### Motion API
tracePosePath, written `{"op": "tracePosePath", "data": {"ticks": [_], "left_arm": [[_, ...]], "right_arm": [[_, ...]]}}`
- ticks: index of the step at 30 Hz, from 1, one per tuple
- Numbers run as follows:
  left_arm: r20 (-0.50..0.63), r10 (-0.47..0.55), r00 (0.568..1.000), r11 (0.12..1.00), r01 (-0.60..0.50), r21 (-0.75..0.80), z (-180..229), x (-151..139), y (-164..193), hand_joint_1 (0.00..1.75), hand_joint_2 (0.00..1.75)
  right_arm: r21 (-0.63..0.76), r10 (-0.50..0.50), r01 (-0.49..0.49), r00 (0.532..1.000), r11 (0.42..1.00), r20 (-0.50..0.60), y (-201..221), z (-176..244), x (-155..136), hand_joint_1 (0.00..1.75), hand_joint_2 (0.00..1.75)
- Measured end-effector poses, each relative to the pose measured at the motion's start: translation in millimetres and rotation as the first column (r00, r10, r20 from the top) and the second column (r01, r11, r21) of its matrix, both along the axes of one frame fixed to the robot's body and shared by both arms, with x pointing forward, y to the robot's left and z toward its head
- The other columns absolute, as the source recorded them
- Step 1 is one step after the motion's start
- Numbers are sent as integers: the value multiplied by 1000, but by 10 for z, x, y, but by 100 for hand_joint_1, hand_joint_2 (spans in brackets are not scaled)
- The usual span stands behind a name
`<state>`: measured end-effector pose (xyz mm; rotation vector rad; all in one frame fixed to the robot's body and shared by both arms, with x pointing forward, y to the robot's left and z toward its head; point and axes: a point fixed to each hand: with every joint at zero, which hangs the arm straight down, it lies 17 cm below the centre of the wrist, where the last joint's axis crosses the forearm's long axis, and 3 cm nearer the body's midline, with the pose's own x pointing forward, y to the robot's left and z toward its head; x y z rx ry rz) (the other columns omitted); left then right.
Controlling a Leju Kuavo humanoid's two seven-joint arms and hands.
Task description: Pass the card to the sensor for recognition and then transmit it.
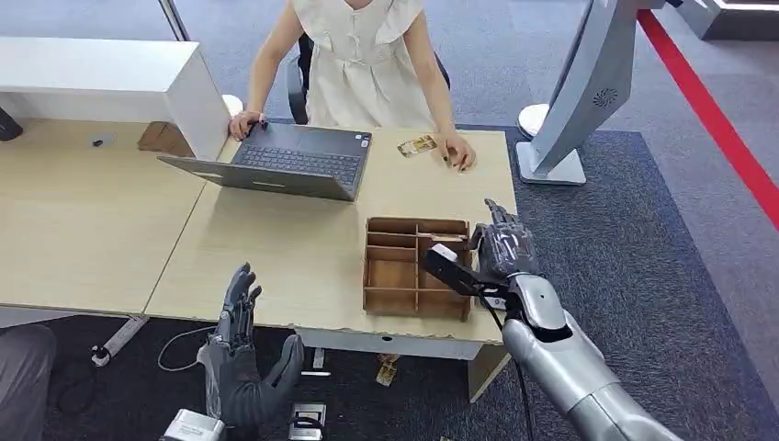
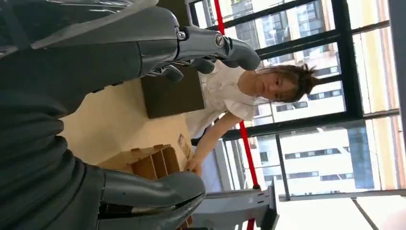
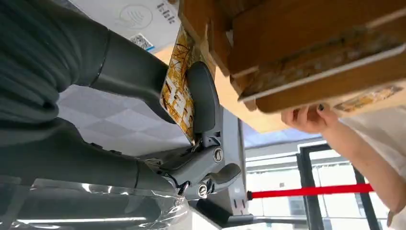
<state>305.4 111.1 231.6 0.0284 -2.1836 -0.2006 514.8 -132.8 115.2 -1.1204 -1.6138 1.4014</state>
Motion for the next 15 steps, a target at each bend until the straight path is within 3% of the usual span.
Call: {"op": "tracePosePath", "data": {"ticks": [7, 12, 15], "left_arm": [[4, 2, 1000, 1000, -2, 6, 8, -2, -1, 0, 175], [1, -26, 1000, 999, 26, -30, 79, 44, -54, 0, 175], [4, -40, 999, 999, 40, -35, 99, 46, -88, 0, 175]], "right_arm": [[11, -6, 6, 1000, 1000, 22, -6, 59, 5, 175, 175], [32, -60, 55, 981, 998, 185, -152, 672, -60, 175, 175], [29, -70, 66, 980, 997, 185, -236, 733, -87, 175, 175]]}}
